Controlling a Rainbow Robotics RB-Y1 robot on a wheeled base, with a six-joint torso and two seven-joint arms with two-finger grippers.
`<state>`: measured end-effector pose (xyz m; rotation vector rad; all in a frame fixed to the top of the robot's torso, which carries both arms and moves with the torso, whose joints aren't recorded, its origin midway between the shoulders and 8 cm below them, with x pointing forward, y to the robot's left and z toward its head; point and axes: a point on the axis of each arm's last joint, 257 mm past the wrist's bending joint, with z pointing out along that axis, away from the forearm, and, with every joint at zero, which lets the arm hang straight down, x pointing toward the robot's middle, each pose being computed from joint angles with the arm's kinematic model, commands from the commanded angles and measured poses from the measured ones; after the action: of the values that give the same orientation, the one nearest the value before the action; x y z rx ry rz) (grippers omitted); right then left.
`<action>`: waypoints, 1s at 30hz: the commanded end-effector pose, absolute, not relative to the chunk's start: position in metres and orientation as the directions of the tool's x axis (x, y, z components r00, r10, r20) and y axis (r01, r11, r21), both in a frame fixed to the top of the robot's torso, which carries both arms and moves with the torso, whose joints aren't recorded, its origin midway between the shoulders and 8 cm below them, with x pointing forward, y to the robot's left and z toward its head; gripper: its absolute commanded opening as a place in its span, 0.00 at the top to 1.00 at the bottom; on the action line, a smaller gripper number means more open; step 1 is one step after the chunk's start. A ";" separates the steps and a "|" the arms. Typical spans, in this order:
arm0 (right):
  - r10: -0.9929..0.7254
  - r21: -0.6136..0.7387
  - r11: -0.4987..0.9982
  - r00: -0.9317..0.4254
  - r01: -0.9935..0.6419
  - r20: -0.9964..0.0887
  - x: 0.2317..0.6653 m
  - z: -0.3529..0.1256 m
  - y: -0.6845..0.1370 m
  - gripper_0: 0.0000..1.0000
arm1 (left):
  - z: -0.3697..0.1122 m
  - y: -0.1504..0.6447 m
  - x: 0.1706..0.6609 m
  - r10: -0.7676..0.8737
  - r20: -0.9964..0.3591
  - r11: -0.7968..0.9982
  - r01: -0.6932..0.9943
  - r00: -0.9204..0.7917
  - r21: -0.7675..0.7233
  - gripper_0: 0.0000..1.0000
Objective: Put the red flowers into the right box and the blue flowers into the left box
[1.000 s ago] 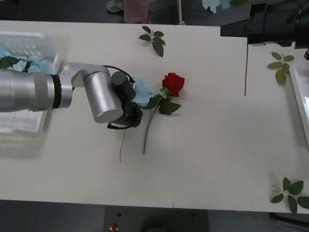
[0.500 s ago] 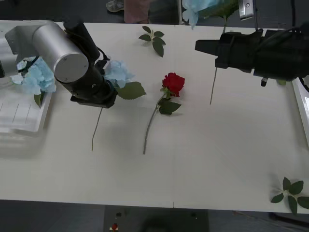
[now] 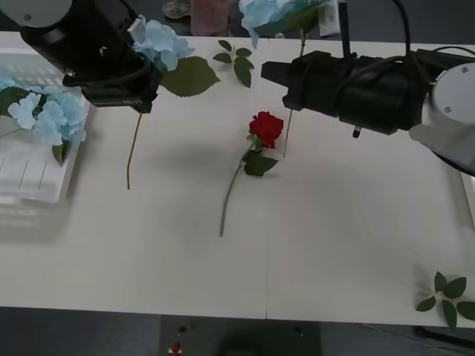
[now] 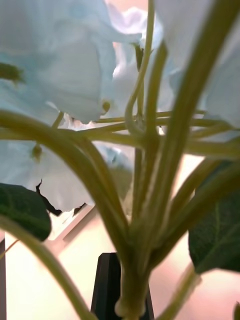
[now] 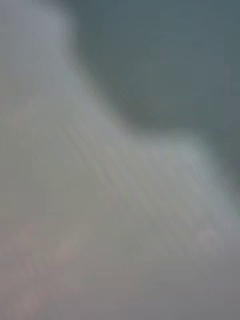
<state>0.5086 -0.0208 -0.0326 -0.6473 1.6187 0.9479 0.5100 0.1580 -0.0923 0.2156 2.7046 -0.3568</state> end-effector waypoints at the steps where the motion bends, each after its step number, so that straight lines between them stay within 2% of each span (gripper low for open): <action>1: 0.074 0.208 0.496 -0.198 -0.843 -0.977 0.501 -0.005 0.022 1.00 | -0.059 0.133 0.513 0.107 -0.507 0.905 0.295 -0.855 -0.306 1.00; 6: 0.107 0.229 0.483 -0.203 -0.845 -0.973 0.500 0.003 0.048 1.00 | -0.019 0.118 0.515 0.057 -0.601 0.847 0.358 -0.797 -0.394 1.00; 15: 0.114 0.238 0.477 -0.209 -0.846 -0.971 0.502 0.001 0.056 1.00 | 0.020 0.129 0.509 0.031 -0.700 0.763 0.469 -0.713 -0.445 1.00; 20: 0.115 0.242 0.477 -0.213 -0.845 -0.970 0.502 0.000 0.057 1.00 | 0.040 0.146 0.522 -0.009 -0.738 0.728 0.501 -0.675 -0.468 1.00; 24: 0.115 0.242 0.477 -0.213 -0.845 -0.970 0.502 0.000 0.057 1.00 | 0.041 0.175 0.543 -0.023 -0.760 0.755 0.487 -0.650 -0.439 1.00; 30: 0.115 0.242 0.477 -0.213 -0.845 -0.970 0.502 0.000 0.057 1.00 | 0.011 0.256 0.573 0.009 -0.747 0.858 0.389 -0.665 -0.336 1.00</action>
<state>0.5028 0.0532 -0.0133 -0.6447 1.5624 1.0141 0.5630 0.2210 -0.0119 0.2336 2.2740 -0.7345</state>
